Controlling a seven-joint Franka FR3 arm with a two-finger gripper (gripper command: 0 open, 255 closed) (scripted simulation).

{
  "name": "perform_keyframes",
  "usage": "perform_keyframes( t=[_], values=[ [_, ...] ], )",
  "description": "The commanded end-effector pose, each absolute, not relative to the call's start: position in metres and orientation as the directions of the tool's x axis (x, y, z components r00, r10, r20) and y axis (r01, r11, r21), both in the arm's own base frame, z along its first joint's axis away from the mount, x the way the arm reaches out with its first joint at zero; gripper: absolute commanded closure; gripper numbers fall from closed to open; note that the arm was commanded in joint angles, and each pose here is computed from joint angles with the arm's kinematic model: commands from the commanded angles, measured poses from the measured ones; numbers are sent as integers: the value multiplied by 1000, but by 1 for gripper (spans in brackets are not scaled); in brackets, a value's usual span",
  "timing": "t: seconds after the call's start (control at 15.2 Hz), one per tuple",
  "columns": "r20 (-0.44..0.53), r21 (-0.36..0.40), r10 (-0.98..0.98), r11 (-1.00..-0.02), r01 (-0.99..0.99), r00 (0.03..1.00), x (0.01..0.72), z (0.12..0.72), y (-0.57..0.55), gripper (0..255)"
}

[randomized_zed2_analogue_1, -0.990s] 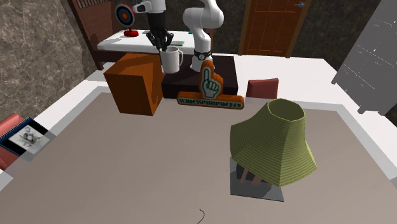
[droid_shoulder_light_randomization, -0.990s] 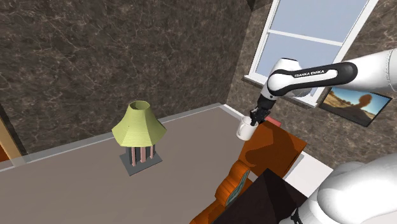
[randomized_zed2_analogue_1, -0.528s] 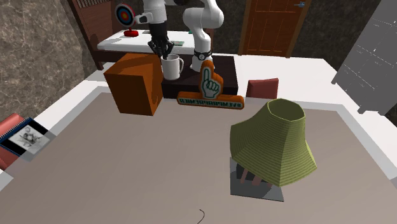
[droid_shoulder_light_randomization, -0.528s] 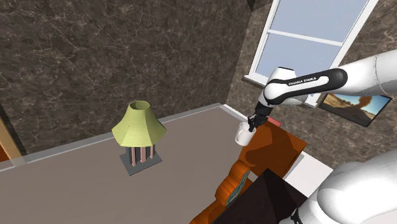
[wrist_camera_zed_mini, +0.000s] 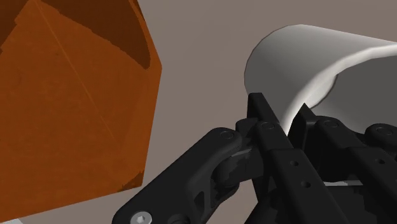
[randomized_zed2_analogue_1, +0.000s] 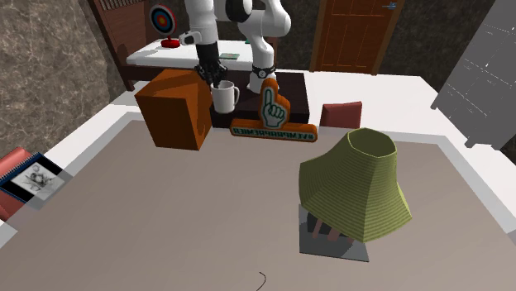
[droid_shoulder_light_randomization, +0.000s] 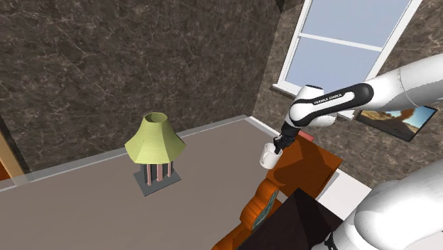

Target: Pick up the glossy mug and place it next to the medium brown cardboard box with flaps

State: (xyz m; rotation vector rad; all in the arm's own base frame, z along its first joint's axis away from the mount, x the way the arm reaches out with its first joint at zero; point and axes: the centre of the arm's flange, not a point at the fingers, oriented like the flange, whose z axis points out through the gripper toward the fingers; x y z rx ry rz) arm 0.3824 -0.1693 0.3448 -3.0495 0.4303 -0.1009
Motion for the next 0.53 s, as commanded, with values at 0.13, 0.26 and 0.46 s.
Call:
perform_keyframes(
  t=[0.13,0.26,0.46],
  values=[
    [57,-68,-278,-959,-274,959,383,324,-169,255],
    [57,-68,-278,-959,-274,959,383,314,-169,255],
    [57,-68,-278,-959,-274,959,383,298,-169,255]
  ],
)
